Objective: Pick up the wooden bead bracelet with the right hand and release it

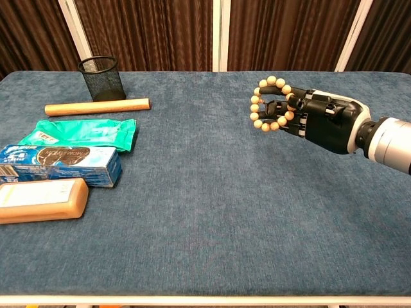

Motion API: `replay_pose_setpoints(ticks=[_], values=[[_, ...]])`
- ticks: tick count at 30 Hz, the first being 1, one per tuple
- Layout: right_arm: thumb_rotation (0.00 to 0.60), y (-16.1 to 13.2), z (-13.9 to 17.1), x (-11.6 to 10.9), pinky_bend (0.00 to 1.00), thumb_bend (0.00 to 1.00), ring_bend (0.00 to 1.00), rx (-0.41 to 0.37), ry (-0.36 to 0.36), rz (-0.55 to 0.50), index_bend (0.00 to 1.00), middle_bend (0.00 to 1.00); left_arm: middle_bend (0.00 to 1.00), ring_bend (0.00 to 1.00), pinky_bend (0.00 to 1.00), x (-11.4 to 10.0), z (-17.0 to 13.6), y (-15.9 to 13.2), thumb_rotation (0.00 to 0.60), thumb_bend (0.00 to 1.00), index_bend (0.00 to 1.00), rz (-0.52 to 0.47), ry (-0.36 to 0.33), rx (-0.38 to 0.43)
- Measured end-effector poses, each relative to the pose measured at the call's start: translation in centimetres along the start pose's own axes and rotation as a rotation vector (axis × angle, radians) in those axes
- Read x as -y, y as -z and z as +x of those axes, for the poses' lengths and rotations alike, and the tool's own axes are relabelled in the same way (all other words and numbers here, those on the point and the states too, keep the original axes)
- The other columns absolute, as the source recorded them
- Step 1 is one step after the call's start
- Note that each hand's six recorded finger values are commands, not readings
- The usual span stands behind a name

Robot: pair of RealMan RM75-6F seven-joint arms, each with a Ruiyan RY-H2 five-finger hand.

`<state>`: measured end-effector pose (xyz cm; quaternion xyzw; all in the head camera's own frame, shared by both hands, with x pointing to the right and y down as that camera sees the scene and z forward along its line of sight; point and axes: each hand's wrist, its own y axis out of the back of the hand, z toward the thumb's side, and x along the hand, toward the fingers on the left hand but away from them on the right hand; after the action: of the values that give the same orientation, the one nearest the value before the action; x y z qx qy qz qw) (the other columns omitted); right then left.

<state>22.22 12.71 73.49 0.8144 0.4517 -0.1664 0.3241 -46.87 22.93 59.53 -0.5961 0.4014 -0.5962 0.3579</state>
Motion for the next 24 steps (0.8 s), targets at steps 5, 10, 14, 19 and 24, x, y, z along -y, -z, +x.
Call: replay_pose_setpoints(ticks=[5, 10, 14, 19, 24], values=[[0.428, 0.26, 0.24, -0.19, 0.02, 0.25, 0.24, 0.020, -0.004, 0.019, 0.31, 0.56, 0.14, 0.03, 0.01, 0.10, 0.03, -0.07, 0.600, 0.04, 0.20, -0.001, 0.005, 0.001], [0.295, 0.33, 0.38, -0.25, 0.02, 0.10, 0.24, 0.045, -0.011, 0.020, 0.38, 0.56, 0.14, 0.03, 0.01, 0.08, 0.10, -0.10, 0.600, 0.04, 0.20, -0.002, 0.005, 0.001], [0.246, 0.28, 0.40, -0.37, 0.02, 0.17, 0.25, 0.057, -0.013, 0.019, 0.45, 0.58, 0.14, 0.03, 0.01, 0.15, 0.10, -0.06, 0.600, 0.04, 0.20, -0.002, 0.010, -0.001], [0.227, 0.26, 0.28, -0.35, 0.02, 0.34, 0.27, 0.064, -0.016, 0.015, 0.52, 0.61, 0.14, 0.03, 0.01, 0.25, 0.15, -0.04, 0.600, 0.04, 0.20, -0.001, 0.016, -0.003], [0.228, 0.21, 0.13, -0.32, 0.02, 0.41, 0.31, 0.055, -0.017, 0.008, 0.56, 0.65, 0.14, 0.03, 0.01, 0.19, 0.22, -0.11, 0.600, 0.04, 0.20, 0.000, 0.013, -0.001]])
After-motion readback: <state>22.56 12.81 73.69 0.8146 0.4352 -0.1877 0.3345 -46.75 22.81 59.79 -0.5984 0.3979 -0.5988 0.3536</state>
